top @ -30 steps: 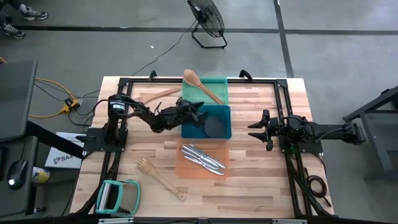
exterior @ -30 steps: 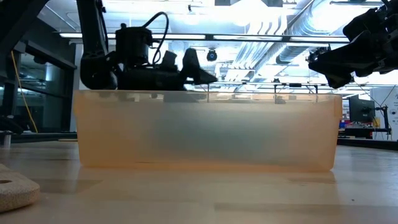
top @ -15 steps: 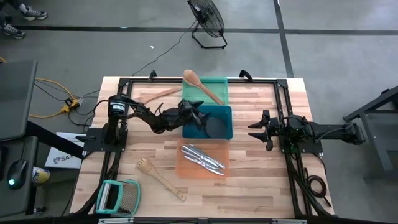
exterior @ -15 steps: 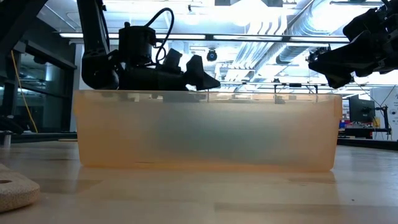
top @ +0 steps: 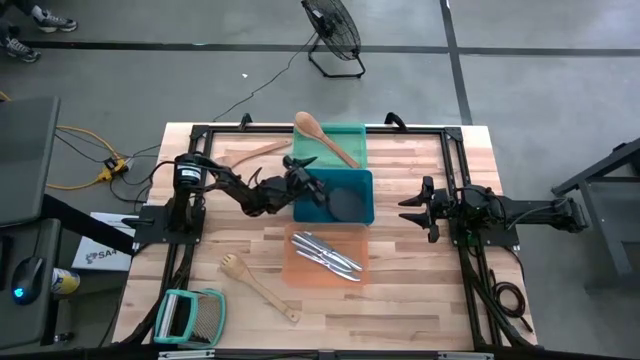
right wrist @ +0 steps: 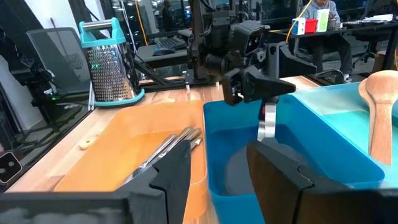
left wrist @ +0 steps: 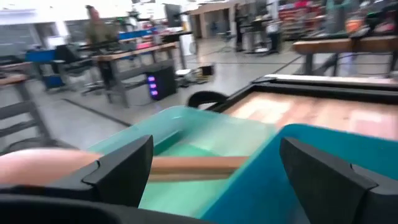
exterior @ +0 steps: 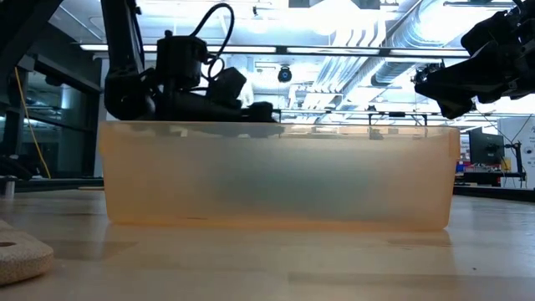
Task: Pick & Place Kitchen Items
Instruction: Put the black spatula into the blue bin
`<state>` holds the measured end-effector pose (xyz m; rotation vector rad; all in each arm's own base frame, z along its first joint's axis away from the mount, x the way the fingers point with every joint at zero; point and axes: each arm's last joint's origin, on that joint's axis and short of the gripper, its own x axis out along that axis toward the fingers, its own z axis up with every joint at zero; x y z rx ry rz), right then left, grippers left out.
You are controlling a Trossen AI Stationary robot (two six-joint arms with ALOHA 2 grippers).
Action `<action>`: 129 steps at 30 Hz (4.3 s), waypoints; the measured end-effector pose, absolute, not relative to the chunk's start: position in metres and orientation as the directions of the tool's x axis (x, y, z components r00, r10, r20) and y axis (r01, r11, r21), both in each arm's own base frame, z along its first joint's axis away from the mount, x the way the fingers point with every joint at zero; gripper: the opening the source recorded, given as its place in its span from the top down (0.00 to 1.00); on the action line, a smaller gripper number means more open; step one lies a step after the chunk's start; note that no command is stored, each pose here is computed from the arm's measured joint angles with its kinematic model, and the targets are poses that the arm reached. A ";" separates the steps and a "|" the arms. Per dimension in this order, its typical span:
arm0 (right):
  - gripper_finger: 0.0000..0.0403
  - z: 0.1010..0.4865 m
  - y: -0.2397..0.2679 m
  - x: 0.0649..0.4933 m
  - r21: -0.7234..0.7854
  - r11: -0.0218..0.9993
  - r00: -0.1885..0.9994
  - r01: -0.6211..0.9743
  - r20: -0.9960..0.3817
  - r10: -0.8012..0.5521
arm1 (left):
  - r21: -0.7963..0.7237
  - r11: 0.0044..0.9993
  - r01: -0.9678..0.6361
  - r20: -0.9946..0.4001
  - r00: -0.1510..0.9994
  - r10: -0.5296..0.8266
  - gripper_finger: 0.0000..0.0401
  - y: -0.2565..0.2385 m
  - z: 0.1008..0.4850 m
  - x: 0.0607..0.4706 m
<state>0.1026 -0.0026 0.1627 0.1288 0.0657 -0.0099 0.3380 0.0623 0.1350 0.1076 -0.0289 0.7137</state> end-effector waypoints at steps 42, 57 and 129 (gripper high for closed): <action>0.63 0.163 -0.003 0.103 0.128 0.992 0.998 0.015 -0.066 -0.007 | 0.507 0.676 -0.535 -0.034 0.771 0.636 0.14 0.050 0.160 0.311; 0.63 0.163 -0.003 0.103 0.128 0.992 0.998 0.015 -0.066 -0.006 | 0.528 0.709 -0.467 -0.129 0.781 0.610 0.14 0.038 0.161 0.326; 0.63 0.163 -0.003 0.103 0.128 0.992 0.998 0.015 -0.065 -0.007 | -0.238 0.759 -0.606 -0.274 0.791 0.546 1.00 0.041 0.184 0.273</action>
